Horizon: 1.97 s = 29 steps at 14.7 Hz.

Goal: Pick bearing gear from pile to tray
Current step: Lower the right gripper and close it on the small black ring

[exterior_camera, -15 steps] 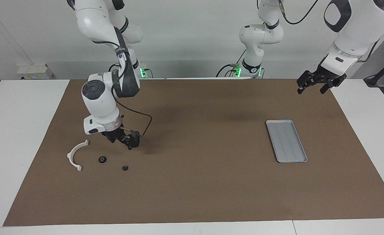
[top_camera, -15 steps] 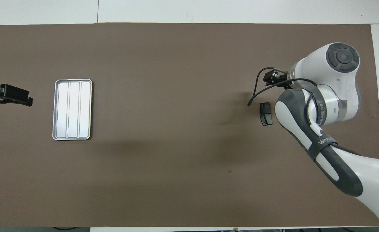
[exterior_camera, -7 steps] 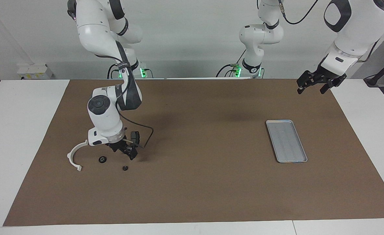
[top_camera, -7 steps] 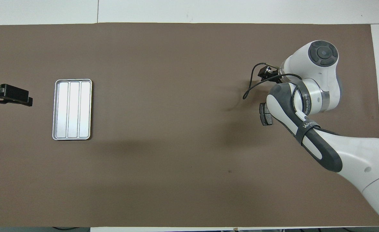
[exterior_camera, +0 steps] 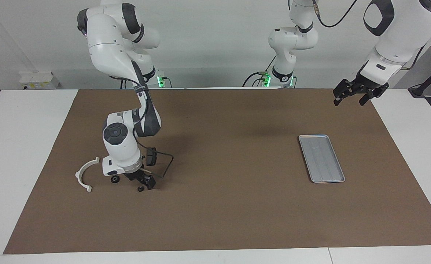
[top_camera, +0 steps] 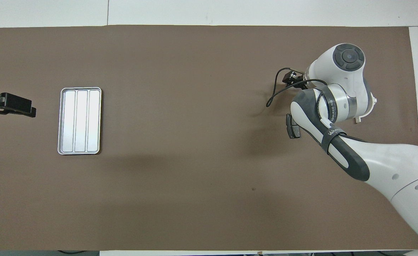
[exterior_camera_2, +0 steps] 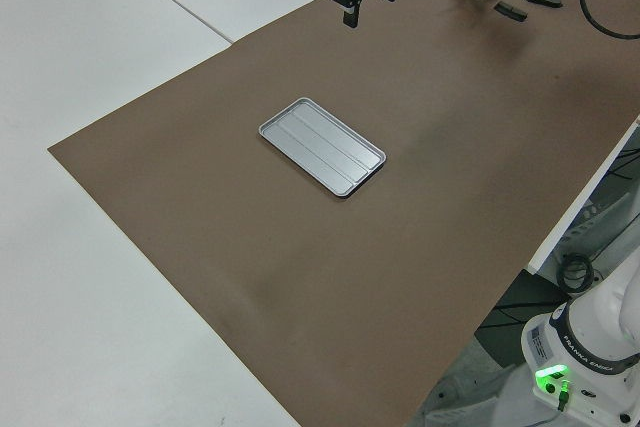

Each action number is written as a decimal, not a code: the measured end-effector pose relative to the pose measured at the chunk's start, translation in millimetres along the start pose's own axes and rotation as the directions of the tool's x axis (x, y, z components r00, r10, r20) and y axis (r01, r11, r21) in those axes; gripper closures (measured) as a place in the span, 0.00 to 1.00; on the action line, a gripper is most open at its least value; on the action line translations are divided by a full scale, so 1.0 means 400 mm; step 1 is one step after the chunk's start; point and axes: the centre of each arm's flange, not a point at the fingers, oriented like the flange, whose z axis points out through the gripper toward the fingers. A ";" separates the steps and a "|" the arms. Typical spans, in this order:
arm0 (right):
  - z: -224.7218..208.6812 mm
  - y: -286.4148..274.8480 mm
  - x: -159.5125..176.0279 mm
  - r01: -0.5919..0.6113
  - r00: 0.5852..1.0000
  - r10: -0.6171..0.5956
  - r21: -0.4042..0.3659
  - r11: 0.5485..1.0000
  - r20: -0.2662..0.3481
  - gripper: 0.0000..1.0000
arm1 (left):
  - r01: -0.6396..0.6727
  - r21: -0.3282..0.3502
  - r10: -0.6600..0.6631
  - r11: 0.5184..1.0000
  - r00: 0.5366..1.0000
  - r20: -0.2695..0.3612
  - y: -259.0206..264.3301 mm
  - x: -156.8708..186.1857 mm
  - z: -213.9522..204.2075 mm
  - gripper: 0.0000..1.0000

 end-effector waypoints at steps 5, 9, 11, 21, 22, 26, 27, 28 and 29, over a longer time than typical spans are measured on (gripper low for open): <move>-0.007 -0.007 0.016 -0.015 1.000 0.015 0.006 1.000 -0.013 0.09 | 0.000 0.000 0.000 1.000 1.000 0.000 0.000 0.000 0.000 0.00; -0.008 -0.007 0.017 -0.031 0.999 0.031 0.007 0.999 -0.014 0.13 | 0.000 0.000 0.000 1.000 1.000 0.000 0.000 0.000 0.000 0.00; -0.008 -0.007 0.017 -0.033 0.999 0.033 0.007 0.999 -0.014 0.19 | 0.000 0.000 0.000 1.000 1.000 0.000 0.000 0.000 0.000 0.00; -0.020 -0.004 0.028 -0.042 0.999 0.042 0.013 0.999 -0.019 0.76 | 0.000 0.000 0.000 1.000 1.000 0.000 0.000 0.000 0.000 0.00; -0.020 -0.004 0.028 -0.042 0.999 0.042 0.013 0.999 -0.019 0.76 | 0.000 0.000 0.000 1.000 1.000 0.000 0.000 0.000 0.000 0.00; -0.020 -0.004 0.028 -0.042 0.999 0.042 0.013 0.999 -0.019 0.76 | 0.000 0.000 0.000 1.000 1.000 0.000 0.000 0.000 0.000 0.00; -0.020 -0.004 0.027 -0.042 0.999 0.042 0.012 0.999 -0.019 0.76 | 0.000 0.000 0.000 1.000 1.000 0.000 0.000 0.000 0.000 0.00; -0.020 -0.004 0.027 -0.042 0.999 0.042 0.012 0.999 -0.019 0.76 | 0.000 0.000 0.000 1.000 1.000 0.000 0.000 0.000 0.000 0.00; -0.020 -0.004 0.027 -0.042 0.999 0.042 0.012 0.999 -0.019 0.76 | 0.000 0.000 0.000 1.000 1.000 0.000 0.000 0.000 0.000 0.00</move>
